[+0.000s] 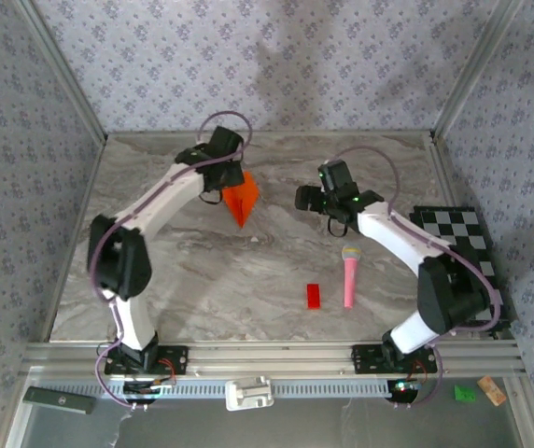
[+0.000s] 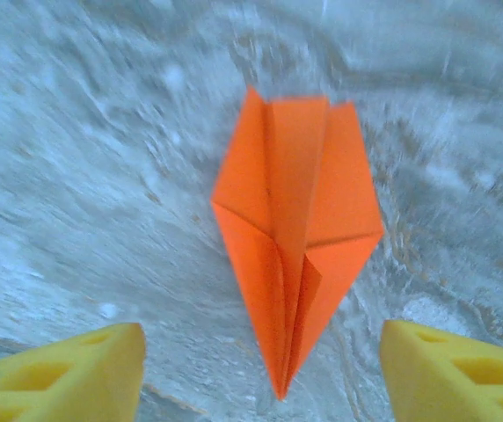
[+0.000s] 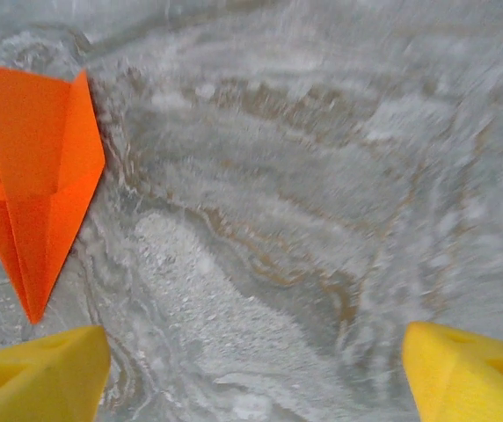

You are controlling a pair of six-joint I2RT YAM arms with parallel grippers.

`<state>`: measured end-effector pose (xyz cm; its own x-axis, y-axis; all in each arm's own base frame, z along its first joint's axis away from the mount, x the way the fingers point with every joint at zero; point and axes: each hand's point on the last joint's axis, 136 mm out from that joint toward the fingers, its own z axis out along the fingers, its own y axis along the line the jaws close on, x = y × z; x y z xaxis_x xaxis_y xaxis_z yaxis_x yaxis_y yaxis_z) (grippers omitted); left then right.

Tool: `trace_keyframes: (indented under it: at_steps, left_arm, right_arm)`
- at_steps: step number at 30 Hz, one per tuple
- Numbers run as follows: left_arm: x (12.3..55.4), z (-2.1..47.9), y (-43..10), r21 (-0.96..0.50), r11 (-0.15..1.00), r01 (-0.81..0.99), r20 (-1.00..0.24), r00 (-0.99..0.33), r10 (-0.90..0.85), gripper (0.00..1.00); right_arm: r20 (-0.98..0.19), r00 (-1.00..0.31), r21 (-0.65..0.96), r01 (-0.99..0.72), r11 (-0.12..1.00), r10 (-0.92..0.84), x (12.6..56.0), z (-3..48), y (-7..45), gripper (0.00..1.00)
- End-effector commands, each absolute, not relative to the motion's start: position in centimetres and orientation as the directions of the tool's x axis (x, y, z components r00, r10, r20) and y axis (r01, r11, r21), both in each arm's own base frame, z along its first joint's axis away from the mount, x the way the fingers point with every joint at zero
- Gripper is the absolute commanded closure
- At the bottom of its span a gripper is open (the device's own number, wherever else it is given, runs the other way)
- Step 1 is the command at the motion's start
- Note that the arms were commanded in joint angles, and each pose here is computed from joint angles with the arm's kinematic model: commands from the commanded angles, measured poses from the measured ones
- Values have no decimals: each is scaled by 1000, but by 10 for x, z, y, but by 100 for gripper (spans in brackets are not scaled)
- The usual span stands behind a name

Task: Fold a paper plane with a square sheet of paper (pick it up from the middle)
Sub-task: Move the paper plane to the top-center of the table, then reset both arms

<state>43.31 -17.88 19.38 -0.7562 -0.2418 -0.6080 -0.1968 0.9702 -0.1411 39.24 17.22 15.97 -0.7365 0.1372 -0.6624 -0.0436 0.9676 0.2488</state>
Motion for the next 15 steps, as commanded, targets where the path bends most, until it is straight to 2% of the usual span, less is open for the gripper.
trace_keyframes:
  at_steps: [1, 2, 4, 8, 15]
  left_arm:
    - [427, 243, -118, -138, 950, -282, -736, -613, -288, 17]
    - [422, 247, -99, -138, 939, -314, -757, -579, -304, 11]
    - [410, 253, -64, -138, 924, -358, -790, -522, -321, 0]
    - [378, 241, 4, -125, 877, -465, -821, -447, -354, 0]
    - [329, 189, 79, -116, 807, -579, -880, -318, -354, 0]
  right_arm:
    - [-774, -627, 105, 7, 994, 86, 395, 209, 131, 3]
    - [-799, -596, 79, 30, 996, 81, 395, 218, 120, 0]
    - [-829, -555, 45, 67, 997, 75, 392, 228, 101, 0]
    - [-878, -464, 10, 222, 975, 114, 385, 235, 50, 0]
    - [-888, -416, 19, 396, 918, 198, 369, 185, -19, 0]
